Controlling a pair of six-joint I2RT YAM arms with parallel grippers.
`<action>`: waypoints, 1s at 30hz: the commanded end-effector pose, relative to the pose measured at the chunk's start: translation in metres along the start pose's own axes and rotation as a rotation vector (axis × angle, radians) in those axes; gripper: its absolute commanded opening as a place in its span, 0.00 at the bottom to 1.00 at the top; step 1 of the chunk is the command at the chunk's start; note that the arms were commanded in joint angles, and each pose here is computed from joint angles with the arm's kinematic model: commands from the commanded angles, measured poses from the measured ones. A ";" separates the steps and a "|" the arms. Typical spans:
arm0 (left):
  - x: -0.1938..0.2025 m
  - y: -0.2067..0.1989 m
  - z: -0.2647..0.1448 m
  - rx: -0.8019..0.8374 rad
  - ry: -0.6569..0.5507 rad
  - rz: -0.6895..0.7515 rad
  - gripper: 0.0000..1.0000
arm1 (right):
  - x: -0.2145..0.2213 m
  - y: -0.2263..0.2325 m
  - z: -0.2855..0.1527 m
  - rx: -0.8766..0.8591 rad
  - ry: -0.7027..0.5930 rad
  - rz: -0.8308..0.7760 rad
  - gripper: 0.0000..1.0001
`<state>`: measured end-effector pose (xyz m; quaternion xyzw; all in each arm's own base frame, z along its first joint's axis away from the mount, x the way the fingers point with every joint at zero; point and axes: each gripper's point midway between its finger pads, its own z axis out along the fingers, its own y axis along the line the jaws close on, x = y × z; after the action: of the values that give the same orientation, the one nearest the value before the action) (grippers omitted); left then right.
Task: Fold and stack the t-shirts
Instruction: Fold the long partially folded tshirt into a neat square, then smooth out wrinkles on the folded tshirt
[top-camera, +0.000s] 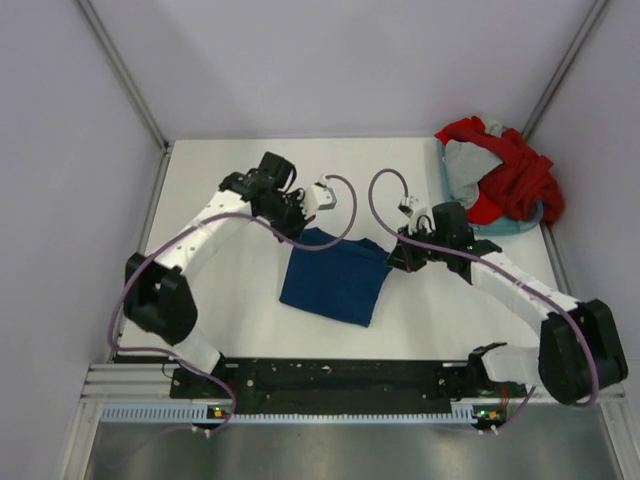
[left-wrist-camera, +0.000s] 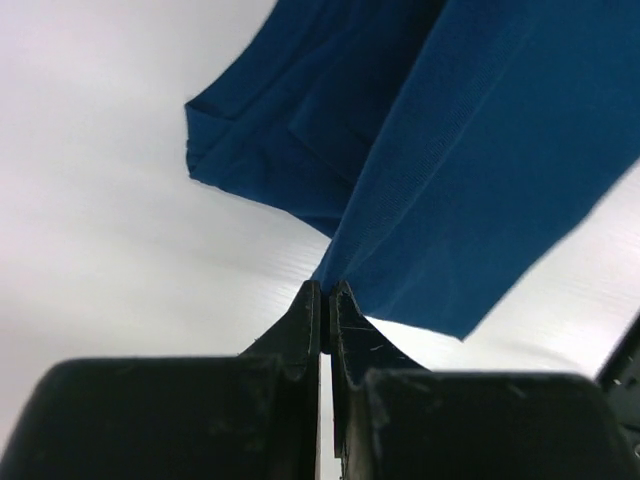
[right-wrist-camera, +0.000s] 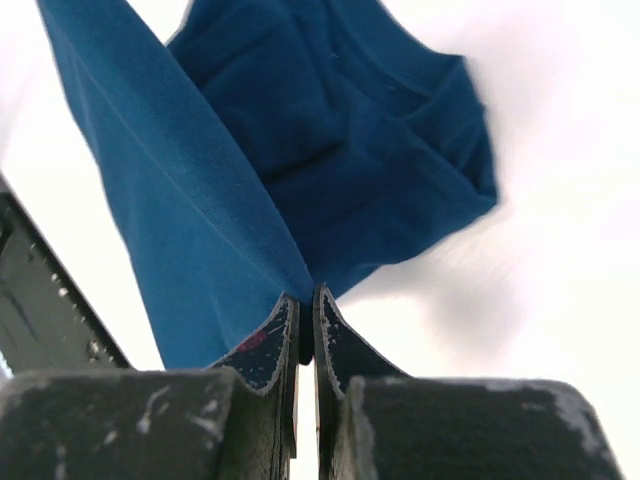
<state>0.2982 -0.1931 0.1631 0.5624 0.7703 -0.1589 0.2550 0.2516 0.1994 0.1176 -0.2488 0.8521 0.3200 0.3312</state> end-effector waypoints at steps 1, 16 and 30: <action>0.009 0.053 0.020 -0.123 0.128 -0.105 0.00 | -0.019 -0.039 0.019 0.065 -0.074 0.103 0.00; 0.019 0.105 0.093 -0.142 0.182 -0.231 0.09 | -0.020 -0.096 0.068 0.163 0.022 0.216 0.05; -0.020 0.173 0.098 -0.347 0.075 -0.336 0.35 | -0.056 -0.148 0.048 0.393 -0.024 0.342 0.33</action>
<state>0.4393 -0.2037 0.0584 0.4335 0.8734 -0.0685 0.2111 0.3781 0.1605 0.0492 -0.0675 0.9216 0.2307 0.3048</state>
